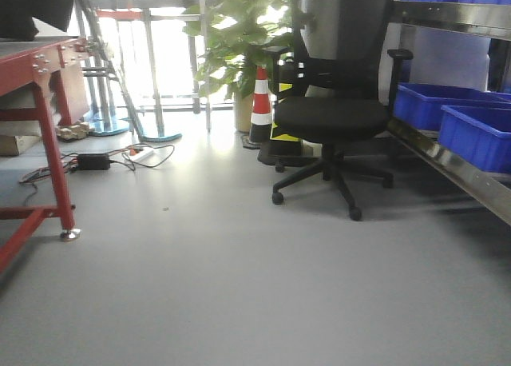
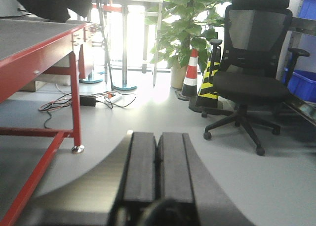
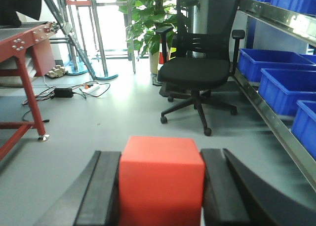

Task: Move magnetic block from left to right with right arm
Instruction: 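Turn the base toward the second carpeted table, cube still held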

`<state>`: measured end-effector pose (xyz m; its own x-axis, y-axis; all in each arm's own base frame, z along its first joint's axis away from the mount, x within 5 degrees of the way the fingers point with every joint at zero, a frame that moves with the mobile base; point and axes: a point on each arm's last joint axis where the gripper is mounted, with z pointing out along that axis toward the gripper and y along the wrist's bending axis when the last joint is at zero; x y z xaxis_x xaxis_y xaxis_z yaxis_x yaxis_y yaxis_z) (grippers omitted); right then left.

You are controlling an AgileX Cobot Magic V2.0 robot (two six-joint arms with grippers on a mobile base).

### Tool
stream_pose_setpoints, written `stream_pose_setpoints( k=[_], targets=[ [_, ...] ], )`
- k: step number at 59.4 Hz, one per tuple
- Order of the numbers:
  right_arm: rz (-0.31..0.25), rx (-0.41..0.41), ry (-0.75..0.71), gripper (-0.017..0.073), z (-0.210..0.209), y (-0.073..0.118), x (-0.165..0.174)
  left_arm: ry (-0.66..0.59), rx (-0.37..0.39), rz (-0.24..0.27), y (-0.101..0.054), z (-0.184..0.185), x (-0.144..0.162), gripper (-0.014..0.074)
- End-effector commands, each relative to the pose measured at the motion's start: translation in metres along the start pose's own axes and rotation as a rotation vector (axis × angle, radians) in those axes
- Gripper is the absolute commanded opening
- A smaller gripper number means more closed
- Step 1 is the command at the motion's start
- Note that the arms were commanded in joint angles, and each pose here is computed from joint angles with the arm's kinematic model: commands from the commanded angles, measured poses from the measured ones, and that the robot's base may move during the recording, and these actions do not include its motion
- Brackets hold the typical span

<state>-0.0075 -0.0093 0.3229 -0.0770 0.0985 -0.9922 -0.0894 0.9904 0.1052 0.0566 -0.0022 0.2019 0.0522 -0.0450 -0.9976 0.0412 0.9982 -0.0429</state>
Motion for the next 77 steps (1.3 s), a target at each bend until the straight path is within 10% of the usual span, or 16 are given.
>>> stream_pose_setpoints(
  k=[1, 77],
  targets=[
    [-0.016, -0.008, -0.125, 0.0173, -0.0075, 0.0011, -0.0149, -0.096, 0.020, -0.006, -0.0011, -0.0014, -0.0062, -0.0116],
    [-0.016, -0.007, -0.118, 0.0173, -0.0072, 0.0010, -0.0141, -0.092, 0.034, -0.007, -0.0019, -0.0010, -0.0060, -0.0116]
  ],
)
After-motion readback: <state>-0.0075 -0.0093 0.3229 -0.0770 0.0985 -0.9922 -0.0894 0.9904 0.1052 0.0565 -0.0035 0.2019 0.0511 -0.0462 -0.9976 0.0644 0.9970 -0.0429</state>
